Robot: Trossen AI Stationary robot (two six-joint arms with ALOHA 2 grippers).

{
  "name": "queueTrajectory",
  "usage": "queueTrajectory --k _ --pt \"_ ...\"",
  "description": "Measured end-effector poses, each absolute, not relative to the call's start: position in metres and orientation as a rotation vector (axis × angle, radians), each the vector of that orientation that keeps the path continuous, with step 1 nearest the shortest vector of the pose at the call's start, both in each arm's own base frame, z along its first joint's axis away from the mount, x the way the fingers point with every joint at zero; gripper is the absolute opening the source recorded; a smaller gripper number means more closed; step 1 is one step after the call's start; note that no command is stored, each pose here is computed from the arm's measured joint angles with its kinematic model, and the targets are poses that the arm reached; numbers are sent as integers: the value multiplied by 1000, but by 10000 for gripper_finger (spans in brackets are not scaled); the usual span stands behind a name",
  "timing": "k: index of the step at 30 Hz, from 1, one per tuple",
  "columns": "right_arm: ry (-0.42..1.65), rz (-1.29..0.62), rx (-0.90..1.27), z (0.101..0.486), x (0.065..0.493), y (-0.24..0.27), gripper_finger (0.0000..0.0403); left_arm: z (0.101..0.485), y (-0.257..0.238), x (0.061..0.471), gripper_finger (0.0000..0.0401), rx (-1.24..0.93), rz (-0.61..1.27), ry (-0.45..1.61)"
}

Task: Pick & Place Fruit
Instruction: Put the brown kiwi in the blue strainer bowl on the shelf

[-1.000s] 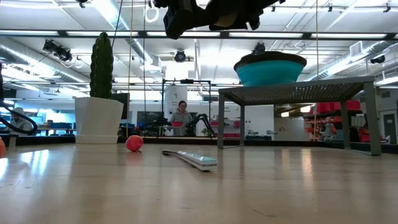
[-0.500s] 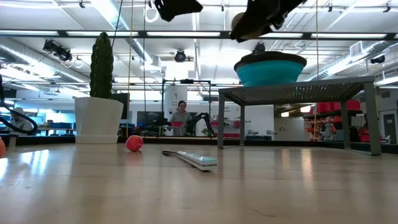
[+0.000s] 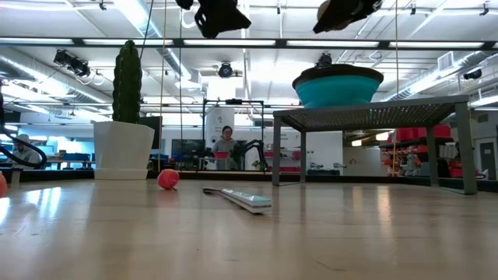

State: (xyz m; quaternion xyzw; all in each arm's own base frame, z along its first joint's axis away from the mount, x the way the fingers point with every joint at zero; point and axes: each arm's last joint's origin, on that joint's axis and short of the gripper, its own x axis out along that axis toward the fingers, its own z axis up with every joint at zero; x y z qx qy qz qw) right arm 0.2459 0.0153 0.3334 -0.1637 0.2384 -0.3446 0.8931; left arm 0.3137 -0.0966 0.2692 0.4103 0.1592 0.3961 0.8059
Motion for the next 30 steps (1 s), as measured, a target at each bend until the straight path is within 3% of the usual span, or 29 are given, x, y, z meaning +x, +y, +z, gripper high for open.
queueTrajectory --k 18,30 --pt "575 -919 -276 344 218 -77 270 221 -33 316 392 571 702 188" --pt "615 -900 -120 336 207 -98 315 219 -27 316 369 499 721 173"
